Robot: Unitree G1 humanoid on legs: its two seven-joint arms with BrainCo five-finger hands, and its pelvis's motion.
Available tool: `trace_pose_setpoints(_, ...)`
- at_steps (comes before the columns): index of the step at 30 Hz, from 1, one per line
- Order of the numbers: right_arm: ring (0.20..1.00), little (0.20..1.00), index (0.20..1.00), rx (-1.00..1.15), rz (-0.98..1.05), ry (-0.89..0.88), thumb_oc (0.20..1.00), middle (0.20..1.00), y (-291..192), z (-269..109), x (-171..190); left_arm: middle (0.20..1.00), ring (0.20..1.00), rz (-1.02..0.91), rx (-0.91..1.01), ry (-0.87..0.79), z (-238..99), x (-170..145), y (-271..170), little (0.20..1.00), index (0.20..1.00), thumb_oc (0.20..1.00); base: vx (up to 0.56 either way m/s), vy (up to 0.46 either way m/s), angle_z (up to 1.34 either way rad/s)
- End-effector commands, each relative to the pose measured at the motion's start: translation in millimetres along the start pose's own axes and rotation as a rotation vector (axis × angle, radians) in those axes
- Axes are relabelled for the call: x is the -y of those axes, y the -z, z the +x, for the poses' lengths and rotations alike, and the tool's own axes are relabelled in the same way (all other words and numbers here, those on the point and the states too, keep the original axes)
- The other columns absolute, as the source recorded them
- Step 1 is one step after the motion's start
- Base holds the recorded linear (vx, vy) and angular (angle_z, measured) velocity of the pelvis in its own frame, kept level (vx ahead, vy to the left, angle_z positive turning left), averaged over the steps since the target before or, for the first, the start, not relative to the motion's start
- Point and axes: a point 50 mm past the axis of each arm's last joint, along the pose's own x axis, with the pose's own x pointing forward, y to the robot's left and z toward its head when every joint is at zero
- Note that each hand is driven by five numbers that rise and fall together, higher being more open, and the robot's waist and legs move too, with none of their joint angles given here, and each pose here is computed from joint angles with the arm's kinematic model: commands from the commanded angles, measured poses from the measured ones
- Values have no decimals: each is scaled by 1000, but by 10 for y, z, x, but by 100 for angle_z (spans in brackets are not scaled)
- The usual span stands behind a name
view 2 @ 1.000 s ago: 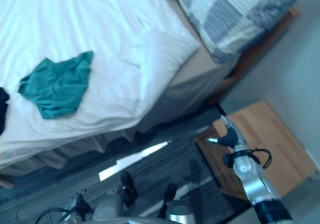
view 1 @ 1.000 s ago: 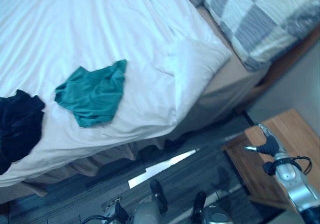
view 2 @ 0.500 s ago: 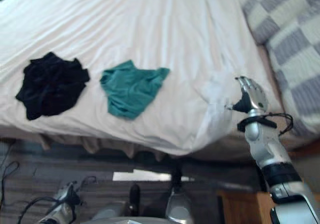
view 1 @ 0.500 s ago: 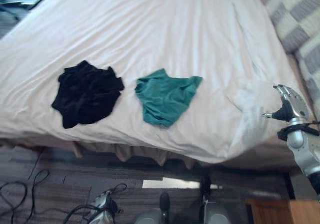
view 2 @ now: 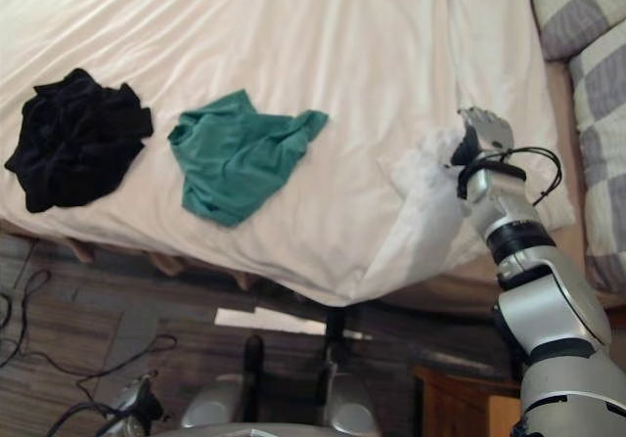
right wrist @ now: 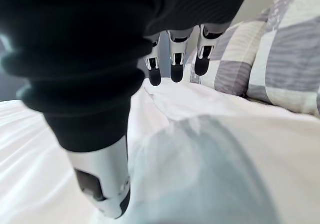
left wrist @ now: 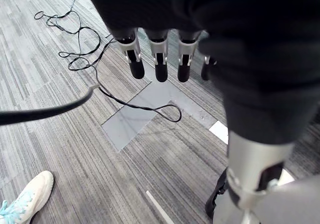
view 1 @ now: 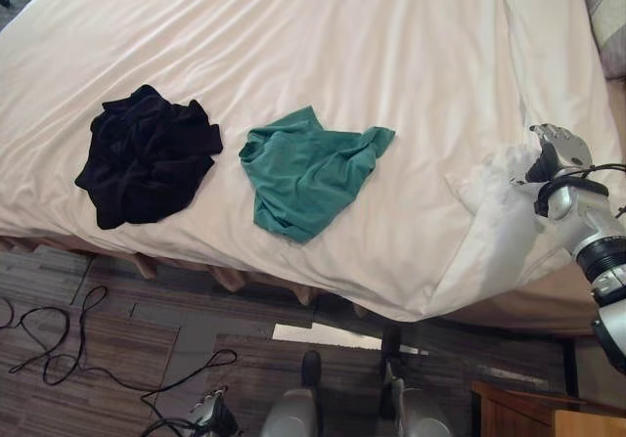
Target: Tidy up the quilt and then pick up the clothes from the bed and put them into the laundry hamper.
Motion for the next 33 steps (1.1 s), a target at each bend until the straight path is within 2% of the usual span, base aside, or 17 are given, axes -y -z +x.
trace_pose_setpoints(1,1000,1000,1000,71,149,11,1000,1000,-80,62,296,1000,1000,22,7,-22,44,-113,-34,1000,1000,1000,-70,-33,-13)
trace_pose_setpoints(3,1000,1000,1000,51,81,-54,1000,1000,63,40,243,1000,1000,28,24,-24,65,-180,-66,1000,1000,1000,-96,-34,-16)
trace_pose_setpoints(4,878,878,878,29,73,-98,878,878,143,19,184,1000,1000,38,35,-25,78,-210,-103,1000,1000,1000,-78,-20,-9)
trace_pose_setpoints(5,200,200,200,20,68,-117,200,200,174,13,161,1000,1000,40,40,-28,86,-228,-128,1000,1000,1000,-55,-15,-12)
trace_pose_setpoints(11,200,200,200,-73,162,-112,200,200,443,-112,8,1000,1000,5,85,-34,97,-236,-299,1000,1000,1000,-19,10,-6)
trace_pose_setpoints(14,200,200,200,-164,256,-84,200,200,813,-428,-194,1000,1000,-22,65,-19,90,-197,-286,1000,1000,1000,27,21,1)
trace_pose_setpoints(15,758,758,758,-167,257,-85,758,758,826,-442,-201,1000,1000,-18,66,-19,89,-198,-282,1000,1000,1000,62,33,-2)
trace_pose_setpoints(16,1000,1000,1000,-197,280,-57,1000,1000,936,-534,-210,1000,1000,-28,53,-18,89,-198,-254,1000,1000,1000,51,19,-6)
trace_pose_setpoints(22,1000,1000,1000,-463,482,118,1000,1000,1577,-1343,-444,1000,1000,-67,-20,16,50,-90,-68,1000,1000,1000,87,34,-1)
trace_pose_setpoints(26,1000,1000,1000,-568,702,302,1000,1000,1626,-1728,-533,1000,1000,-117,-53,27,22,-12,-20,1000,1000,1000,81,33,-28)
trace_pose_setpoints(27,1000,1000,1000,-555,742,437,1000,1000,1596,-1748,-387,1000,1000,-127,-61,35,9,24,-4,1000,1000,1000,64,24,-11)
trace_pose_setpoints(29,1000,1000,1000,-540,749,494,1000,1000,1555,-1727,-314,1000,1000,-122,-58,35,9,27,-17,1000,1000,1000,29,18,-29)
trace_pose_setpoints(32,1000,1000,1000,-446,766,599,1000,1000,1364,-1502,-98,1000,1000,-105,-35,24,13,16,-70,1000,1000,1000,-8,5,-28)
trace_pose_setpoints(33,200,200,200,-403,748,612,200,200,1288,-1378,-7,1000,1000,-106,-20,14,23,-11,-113,1000,1000,1000,-70,-27,-7)
